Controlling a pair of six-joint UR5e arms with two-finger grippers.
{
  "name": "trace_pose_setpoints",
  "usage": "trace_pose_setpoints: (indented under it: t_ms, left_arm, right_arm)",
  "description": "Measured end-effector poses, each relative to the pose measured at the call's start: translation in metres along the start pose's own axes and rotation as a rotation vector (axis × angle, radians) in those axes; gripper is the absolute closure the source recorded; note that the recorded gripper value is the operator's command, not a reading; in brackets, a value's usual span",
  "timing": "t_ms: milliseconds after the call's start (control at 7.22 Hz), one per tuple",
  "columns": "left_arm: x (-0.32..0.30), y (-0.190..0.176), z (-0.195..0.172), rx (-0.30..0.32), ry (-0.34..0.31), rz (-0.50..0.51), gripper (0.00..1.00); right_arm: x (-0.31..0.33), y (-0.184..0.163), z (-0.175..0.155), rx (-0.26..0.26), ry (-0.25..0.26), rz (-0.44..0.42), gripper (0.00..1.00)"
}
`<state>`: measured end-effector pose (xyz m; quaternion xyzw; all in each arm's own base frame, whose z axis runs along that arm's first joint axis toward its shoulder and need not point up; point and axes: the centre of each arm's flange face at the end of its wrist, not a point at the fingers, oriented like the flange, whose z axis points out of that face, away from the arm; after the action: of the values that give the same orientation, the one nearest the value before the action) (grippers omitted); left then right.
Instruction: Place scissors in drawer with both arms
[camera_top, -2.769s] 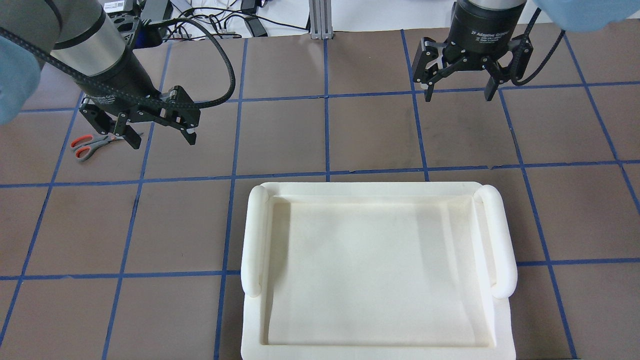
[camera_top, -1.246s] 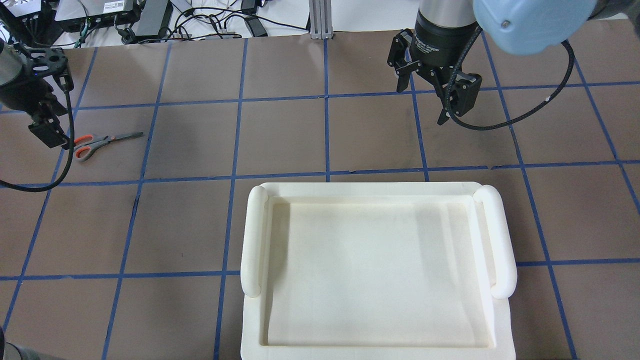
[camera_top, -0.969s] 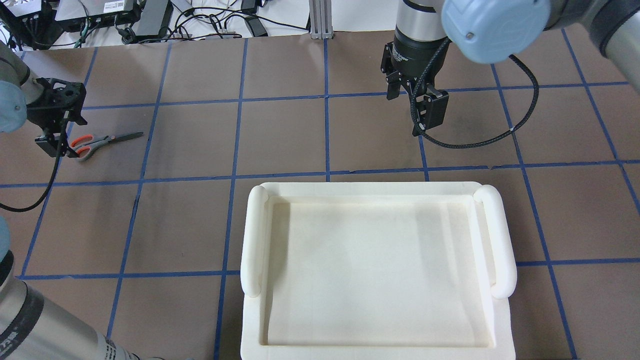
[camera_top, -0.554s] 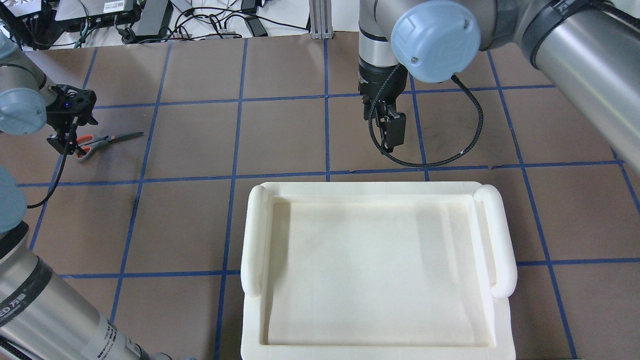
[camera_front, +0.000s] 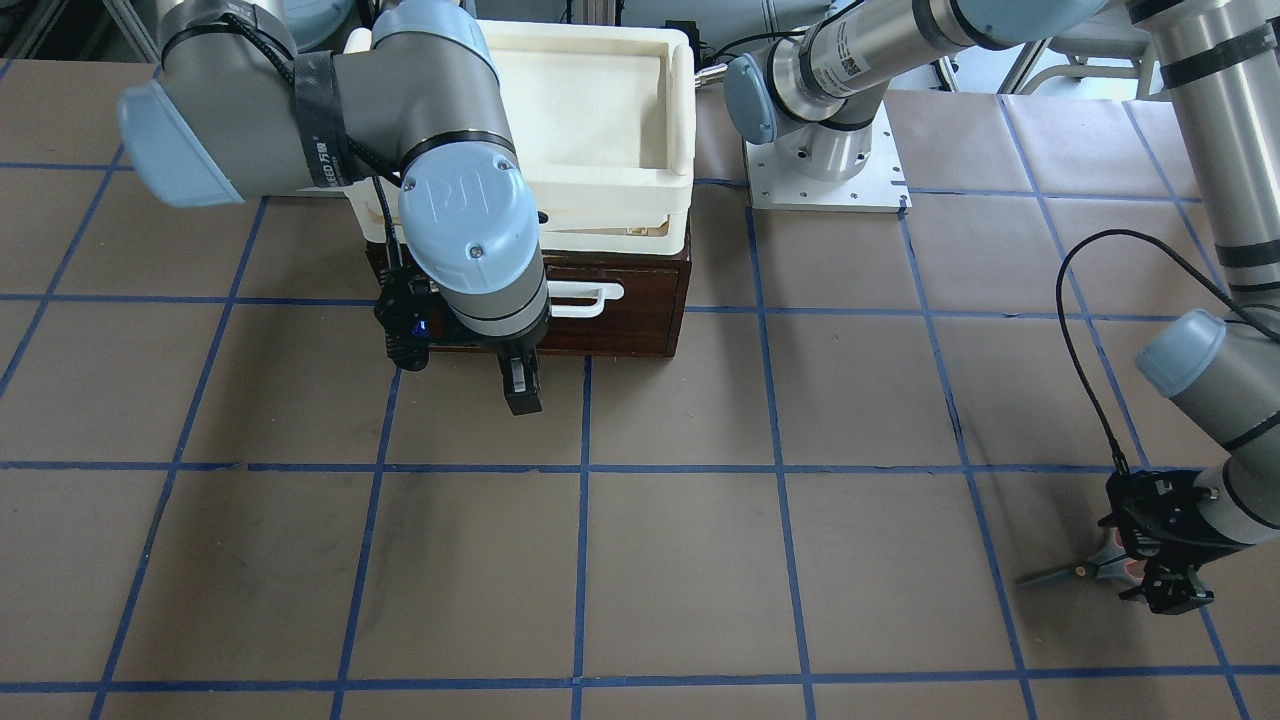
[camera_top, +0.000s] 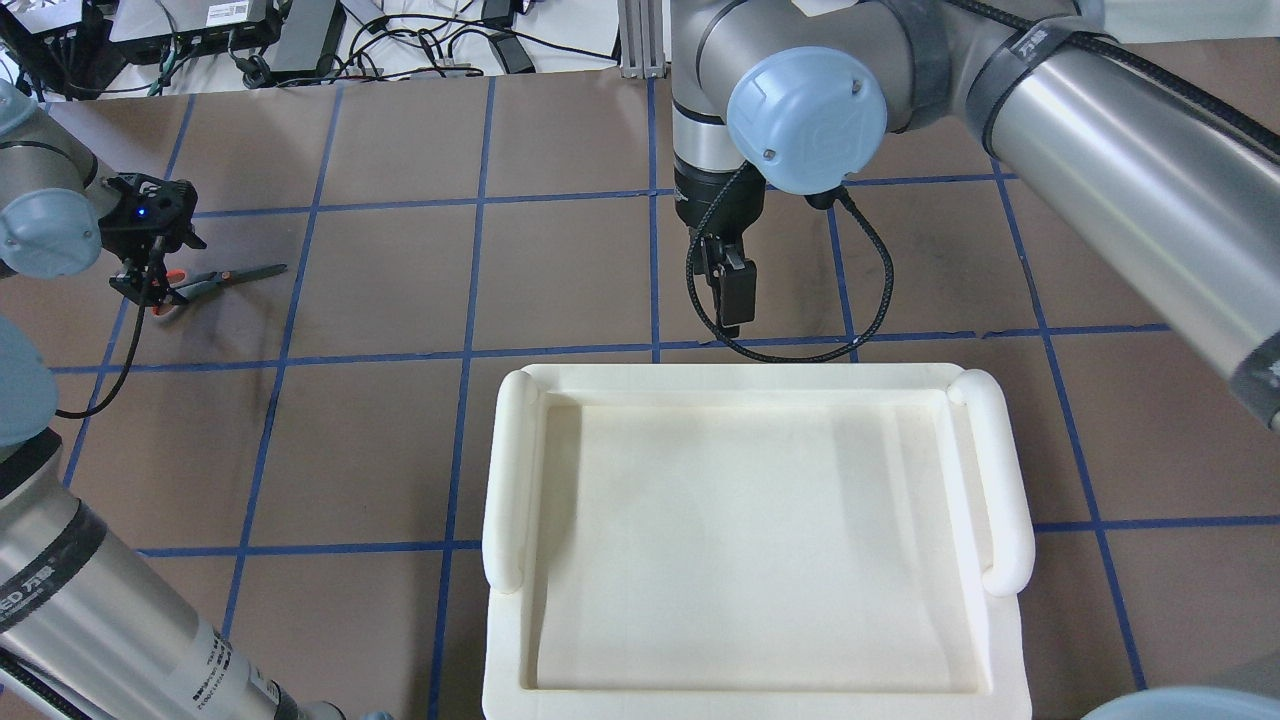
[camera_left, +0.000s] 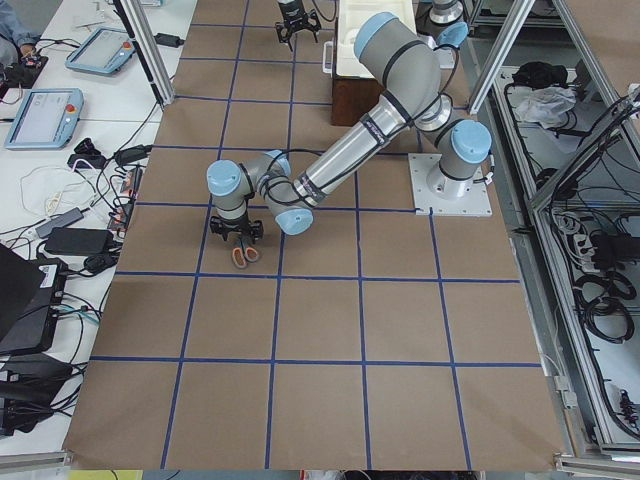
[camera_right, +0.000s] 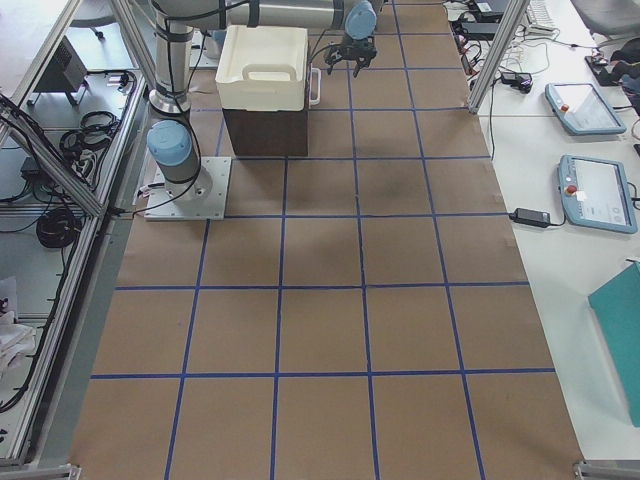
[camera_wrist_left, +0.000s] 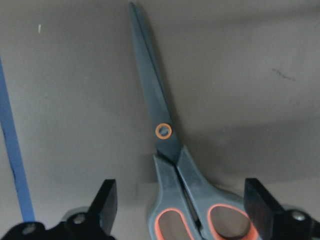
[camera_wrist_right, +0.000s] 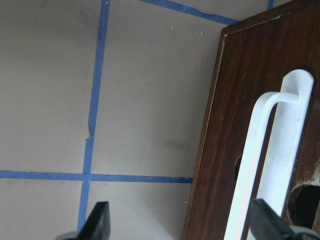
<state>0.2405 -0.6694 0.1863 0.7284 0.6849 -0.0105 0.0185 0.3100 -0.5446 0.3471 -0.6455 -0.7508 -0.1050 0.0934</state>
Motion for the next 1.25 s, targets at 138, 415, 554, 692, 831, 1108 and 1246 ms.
trace_pose_setpoints:
  t_ms: [138, 415, 554, 692, 831, 1108, 1246]
  left_arm:
    - [0.0, 0.0, 0.003, 0.001, 0.004, -0.002, 0.1]
    - [0.001, 0.0, 0.008, 0.006, 0.009, -0.004, 0.09]
    - [0.001, 0.0, 0.011, 0.008, 0.014, -0.004, 0.1]
    - [0.001, -0.001, 0.014, 0.01, 0.019, -0.004, 0.15]
    - [0.002, -0.001, 0.016, 0.012, 0.022, -0.005, 0.22]
    - [0.003, -0.001, 0.017, 0.01, 0.027, -0.005, 0.32]
    - [0.003, -0.001, 0.017, 0.009, 0.028, -0.004, 0.33]
  right_arm:
    - [-0.001, 0.0, 0.009, 0.0, 0.02, 0.026, 0.0]
    - [0.0, -0.001, 0.028, 0.006, 0.057, 0.066, 0.0]
    - [0.001, -0.001, 0.032, 0.002, 0.069, 0.077, 0.0]
    - [0.002, 0.0, 0.035, -0.006, 0.08, 0.092, 0.0]
    - [0.003, 0.0, 0.038, -0.01, 0.09, 0.106, 0.0]
    - [0.004, 0.0, 0.046, -0.008, 0.108, 0.135, 0.0]
    - [0.005, 0.0, 0.048, -0.006, 0.117, 0.144, 0.0]
